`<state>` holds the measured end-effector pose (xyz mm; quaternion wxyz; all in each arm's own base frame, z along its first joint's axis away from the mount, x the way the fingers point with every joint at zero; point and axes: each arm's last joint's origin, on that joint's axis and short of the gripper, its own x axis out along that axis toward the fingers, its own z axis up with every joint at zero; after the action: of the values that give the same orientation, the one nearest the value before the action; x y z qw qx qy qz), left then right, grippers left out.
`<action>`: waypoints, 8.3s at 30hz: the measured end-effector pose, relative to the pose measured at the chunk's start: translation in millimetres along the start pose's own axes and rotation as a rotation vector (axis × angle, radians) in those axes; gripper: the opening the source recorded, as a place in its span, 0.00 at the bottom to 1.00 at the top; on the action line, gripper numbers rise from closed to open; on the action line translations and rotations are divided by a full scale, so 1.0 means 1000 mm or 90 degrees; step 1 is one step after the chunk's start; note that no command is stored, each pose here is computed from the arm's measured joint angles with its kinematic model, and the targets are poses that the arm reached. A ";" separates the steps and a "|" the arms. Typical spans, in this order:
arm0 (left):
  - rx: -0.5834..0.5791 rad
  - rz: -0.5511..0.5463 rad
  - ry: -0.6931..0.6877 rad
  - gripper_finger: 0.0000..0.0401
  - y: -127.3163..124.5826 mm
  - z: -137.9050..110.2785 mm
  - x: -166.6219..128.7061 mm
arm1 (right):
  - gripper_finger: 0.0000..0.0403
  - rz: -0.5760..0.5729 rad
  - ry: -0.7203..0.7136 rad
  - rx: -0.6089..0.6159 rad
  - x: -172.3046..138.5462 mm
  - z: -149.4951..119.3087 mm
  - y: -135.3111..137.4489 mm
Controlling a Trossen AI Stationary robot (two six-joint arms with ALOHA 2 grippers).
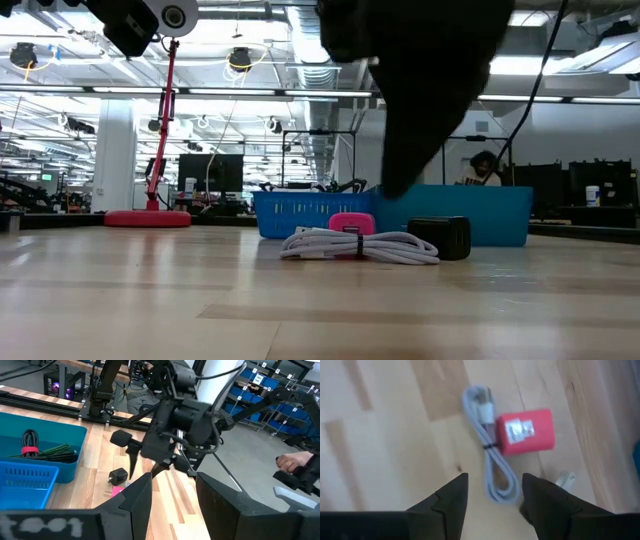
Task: Pick and place items into bin
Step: Put the gray charger cable into the light blue bin, then put the pink charger adapter into the dark blue bin
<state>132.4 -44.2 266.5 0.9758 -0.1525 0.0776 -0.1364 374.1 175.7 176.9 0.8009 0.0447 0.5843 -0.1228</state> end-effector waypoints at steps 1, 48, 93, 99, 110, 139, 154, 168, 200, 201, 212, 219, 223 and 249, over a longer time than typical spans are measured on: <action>-0.002 0.000 0.000 0.35 0.000 0.000 0.000 | 0.45 -0.005 0.006 0.000 0.003 -0.002 -0.002; -0.004 0.000 0.000 0.35 0.000 0.000 0.000 | 0.07 0.128 -0.047 0.018 0.030 -0.018 0.017; -0.015 0.005 0.014 0.35 0.001 -0.002 0.000 | 0.34 -0.437 0.093 0.114 -0.032 0.049 -0.130; -0.015 0.005 0.014 0.35 0.001 -0.002 0.000 | 0.33 -0.453 0.060 0.086 -0.036 0.044 -0.115; -0.015 0.007 0.013 0.35 0.001 -0.002 0.000 | 0.29 -0.427 0.045 -0.013 -0.045 0.025 -0.075; -0.014 0.010 0.011 0.35 0.001 -0.002 0.000 | 0.32 0.683 -0.166 -0.478 -0.065 0.083 -0.014; -0.014 0.017 0.031 0.35 0.002 -0.005 0.000 | 0.32 0.359 -0.314 -0.326 -0.202 0.048 -0.089; -0.043 0.056 0.060 0.35 0.006 -0.014 0.000 | 0.33 0.110 -0.449 0.003 -0.191 -0.102 -0.137; 0.014 0.264 -0.052 0.35 0.019 -0.024 0.002 | 0.33 0.322 -0.537 -0.128 -0.055 -0.176 -0.132; 0.017 0.265 -0.051 0.35 0.019 -0.024 0.002 | 0.33 0.317 -0.527 -0.136 -0.052 -0.176 -0.130; -0.067 0.268 -0.039 0.35 0.021 -0.028 0.002 | 0.33 0.325 -0.498 -0.099 -0.046 -0.176 -0.128; 0.024 0.074 0.007 0.35 0.013 -0.025 0.021 | 0.33 0.369 -0.514 -0.088 -0.056 -0.177 -0.129; 0.092 0.052 0.088 0.35 0.009 -0.021 0.049 | 0.33 0.414 -0.500 -0.082 -0.059 -0.178 -0.129; 0.478 -0.036 0.702 0.35 -0.018 0.029 0.229 | 0.33 0.468 -0.455 -0.025 -0.059 -0.180 -0.127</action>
<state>351.1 -118.9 274.7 0.7763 0.2875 0.5083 -0.2375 158.8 100.2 185.6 0.9417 0.1873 0.2218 0.1702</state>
